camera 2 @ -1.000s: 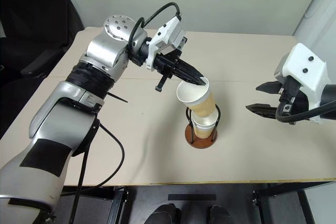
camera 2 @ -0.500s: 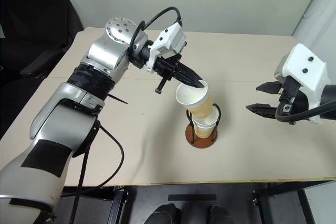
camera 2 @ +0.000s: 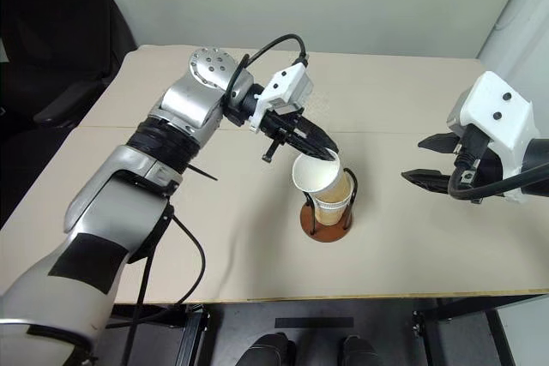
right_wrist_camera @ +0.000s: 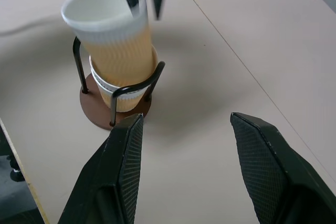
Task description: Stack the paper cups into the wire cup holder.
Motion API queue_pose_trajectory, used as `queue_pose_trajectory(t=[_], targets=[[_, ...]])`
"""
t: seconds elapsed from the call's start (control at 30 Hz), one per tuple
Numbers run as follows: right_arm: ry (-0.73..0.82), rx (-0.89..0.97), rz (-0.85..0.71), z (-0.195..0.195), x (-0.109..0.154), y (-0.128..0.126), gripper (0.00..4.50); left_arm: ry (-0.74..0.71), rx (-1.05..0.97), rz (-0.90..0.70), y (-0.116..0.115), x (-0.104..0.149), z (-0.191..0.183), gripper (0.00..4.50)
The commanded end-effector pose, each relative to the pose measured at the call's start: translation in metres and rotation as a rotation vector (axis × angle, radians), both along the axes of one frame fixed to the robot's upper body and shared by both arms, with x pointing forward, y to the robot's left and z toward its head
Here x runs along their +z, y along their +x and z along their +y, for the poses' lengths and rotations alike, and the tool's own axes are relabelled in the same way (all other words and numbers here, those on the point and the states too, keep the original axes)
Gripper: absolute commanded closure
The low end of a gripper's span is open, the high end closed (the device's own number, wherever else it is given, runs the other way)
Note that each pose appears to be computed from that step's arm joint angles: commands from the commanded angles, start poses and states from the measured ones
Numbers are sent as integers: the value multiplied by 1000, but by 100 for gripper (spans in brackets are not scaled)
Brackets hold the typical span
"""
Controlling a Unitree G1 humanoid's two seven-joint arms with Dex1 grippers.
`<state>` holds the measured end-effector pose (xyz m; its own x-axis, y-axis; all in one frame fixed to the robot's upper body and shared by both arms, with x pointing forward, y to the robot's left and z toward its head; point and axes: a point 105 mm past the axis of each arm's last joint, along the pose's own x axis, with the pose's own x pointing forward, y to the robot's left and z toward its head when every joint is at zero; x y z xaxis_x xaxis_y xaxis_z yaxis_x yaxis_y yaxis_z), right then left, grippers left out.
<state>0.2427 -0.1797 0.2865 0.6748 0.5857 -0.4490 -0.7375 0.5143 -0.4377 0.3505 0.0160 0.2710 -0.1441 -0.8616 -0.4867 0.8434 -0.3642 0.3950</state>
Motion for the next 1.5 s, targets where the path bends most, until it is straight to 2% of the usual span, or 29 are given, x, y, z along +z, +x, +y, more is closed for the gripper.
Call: queue_pose_trajectory(t=[0.03, 0.2, 0.43, 0.53, 0.77, 0.93, 1.07, 1.3, 1.5], targets=[[-9, -9, -45, -1, 10, -3, 186, -22, -30, -57, -2, 15, -1, 245], [-9, -7, -43, -1, 9, -2, 186, -37, -23, -73, 0, 16, -3, 72], [-3, -11, -62, -2, 10, 1, 186, -172, 98, -38, 13, 28, 15, 72], [23, -25, -72, -4, 10, 5, 186, -249, 214, 3, 24, 34, 38, 72], [154, -104, -82, -17, 5, 25, 186, -359, 559, 86, 43, 14, 113, 72], [227, -263, -106, -44, -11, 51, 186, -503, 816, 69, 54, 8, 152, 72], [230, -335, -93, -62, -25, 62, 186, -610, 1009, 29, 63, 7, 180, 72], [259, -479, -107, -81, -52, 87, 186, -750, 1253, -38, 73, 10, 224, 72], [121, -618, -220, -100, -75, 111, 186, -837, 1405, -85, 71, 19, 261, 72]])
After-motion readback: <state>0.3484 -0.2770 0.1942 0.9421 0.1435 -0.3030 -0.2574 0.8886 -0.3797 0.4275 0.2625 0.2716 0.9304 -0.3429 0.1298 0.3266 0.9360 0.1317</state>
